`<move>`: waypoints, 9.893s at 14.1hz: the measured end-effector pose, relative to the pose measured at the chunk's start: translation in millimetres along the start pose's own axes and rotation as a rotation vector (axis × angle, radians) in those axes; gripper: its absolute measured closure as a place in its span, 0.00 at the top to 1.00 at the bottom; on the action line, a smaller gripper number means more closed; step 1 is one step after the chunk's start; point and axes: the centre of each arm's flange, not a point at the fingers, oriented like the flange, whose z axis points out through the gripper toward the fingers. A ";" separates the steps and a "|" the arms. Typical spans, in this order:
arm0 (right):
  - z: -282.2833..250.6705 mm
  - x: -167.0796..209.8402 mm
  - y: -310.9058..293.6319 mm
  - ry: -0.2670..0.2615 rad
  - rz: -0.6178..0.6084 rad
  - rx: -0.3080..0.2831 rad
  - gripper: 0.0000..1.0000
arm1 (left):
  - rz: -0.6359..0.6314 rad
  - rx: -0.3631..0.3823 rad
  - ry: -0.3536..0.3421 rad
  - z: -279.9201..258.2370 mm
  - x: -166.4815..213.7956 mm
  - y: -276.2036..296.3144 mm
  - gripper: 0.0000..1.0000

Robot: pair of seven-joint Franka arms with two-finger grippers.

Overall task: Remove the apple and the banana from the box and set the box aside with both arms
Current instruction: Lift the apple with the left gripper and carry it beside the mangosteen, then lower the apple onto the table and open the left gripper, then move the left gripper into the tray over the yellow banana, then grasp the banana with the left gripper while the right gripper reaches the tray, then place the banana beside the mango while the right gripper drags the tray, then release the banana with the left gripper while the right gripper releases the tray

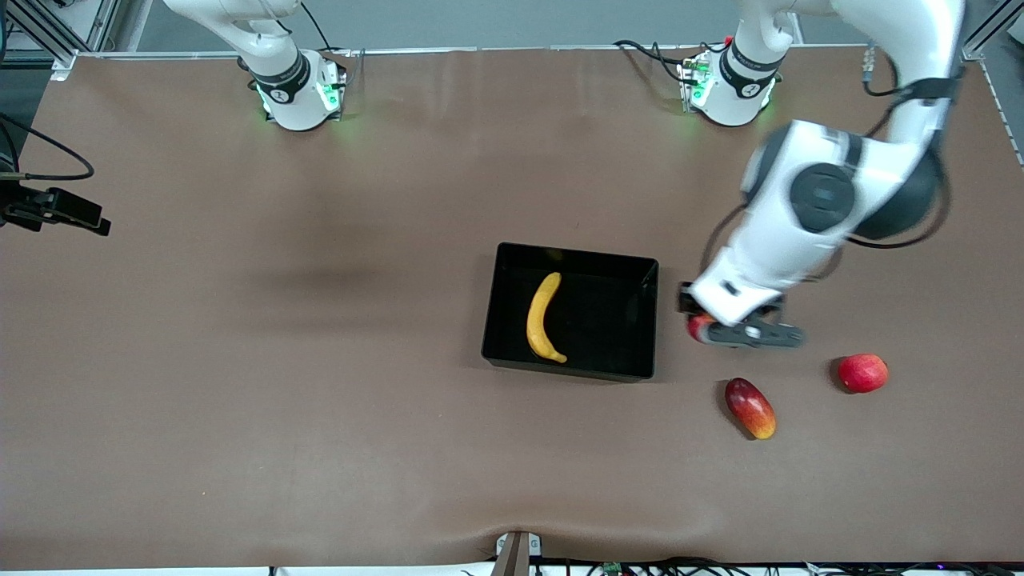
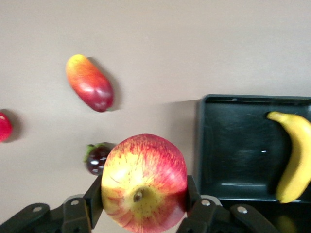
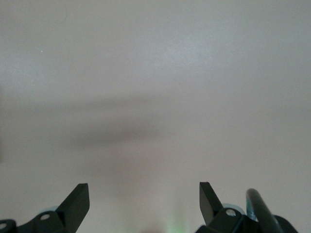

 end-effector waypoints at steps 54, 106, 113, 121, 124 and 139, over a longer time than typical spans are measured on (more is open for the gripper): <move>128.7 54.3 -66.0 -0.244 -0.070 0.110 1.00 | 0.067 -0.122 0.091 97.9 -51.8 208.9 1.00; 336.9 9.2 -490.5 0.085 0.225 0.260 0.55 | -0.078 0.066 0.144 115.7 69.8 -122.2 0.37; 329.5 14.8 -489.5 0.089 0.268 0.275 0.05 | -0.114 0.020 0.188 183.5 85.9 -182.8 0.37; 271.8 50.7 -445.8 -0.004 0.301 0.241 0.05 | -0.127 0.009 0.186 254.8 82.9 -201.0 0.37; 249.3 65.6 -415.1 -0.009 0.298 0.245 0.05 | -0.123 0.010 0.191 252.9 84.9 -198.0 0.37; 181.3 120.1 -34.0 -0.132 -0.029 0.153 0.05 | -0.125 0.084 0.177 127.4 94.5 -206.5 1.00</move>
